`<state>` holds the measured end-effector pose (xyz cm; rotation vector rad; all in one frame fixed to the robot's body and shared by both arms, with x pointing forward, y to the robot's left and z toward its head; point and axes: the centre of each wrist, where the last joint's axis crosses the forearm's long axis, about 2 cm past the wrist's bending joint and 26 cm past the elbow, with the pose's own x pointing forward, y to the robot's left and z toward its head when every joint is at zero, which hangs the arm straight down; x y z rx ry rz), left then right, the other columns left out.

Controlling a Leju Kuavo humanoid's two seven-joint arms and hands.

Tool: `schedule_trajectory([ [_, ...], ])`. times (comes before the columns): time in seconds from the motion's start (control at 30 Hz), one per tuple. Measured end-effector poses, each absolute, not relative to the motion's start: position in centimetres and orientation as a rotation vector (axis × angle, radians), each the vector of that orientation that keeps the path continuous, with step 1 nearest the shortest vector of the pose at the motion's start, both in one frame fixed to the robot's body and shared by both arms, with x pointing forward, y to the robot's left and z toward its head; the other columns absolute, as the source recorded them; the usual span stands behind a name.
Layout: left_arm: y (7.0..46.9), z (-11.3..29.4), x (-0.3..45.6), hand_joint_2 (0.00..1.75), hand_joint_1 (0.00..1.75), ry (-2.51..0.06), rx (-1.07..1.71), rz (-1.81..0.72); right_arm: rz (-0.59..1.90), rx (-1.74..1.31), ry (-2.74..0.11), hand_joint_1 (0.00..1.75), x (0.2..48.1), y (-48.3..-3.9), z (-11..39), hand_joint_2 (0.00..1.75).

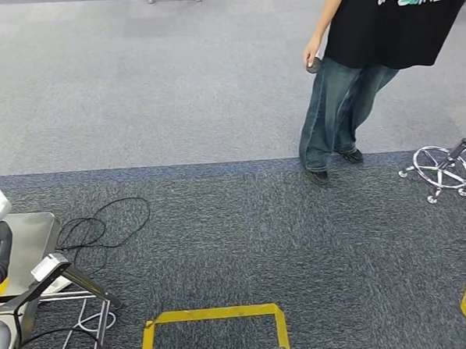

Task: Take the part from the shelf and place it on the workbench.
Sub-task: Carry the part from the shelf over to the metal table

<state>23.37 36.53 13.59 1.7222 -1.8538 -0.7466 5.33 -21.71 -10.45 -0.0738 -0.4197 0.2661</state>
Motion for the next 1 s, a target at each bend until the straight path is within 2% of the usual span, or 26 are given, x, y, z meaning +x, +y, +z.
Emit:
schedule_trajectory([
  [0.4,35.7,13.4,24.5,1.75,1.75,-1.857,1.699,-0.792,0.256,-0.077,-0.431,0.00,5.4,-21.5,-10.4,0.00],
  [1.0,30.1,13.9,28.0,1.75,1.75,-1.981,1.557,-0.844,0.224,-0.106,-0.413,0.00,4.9,-23.5,-10.7,0.00],
])
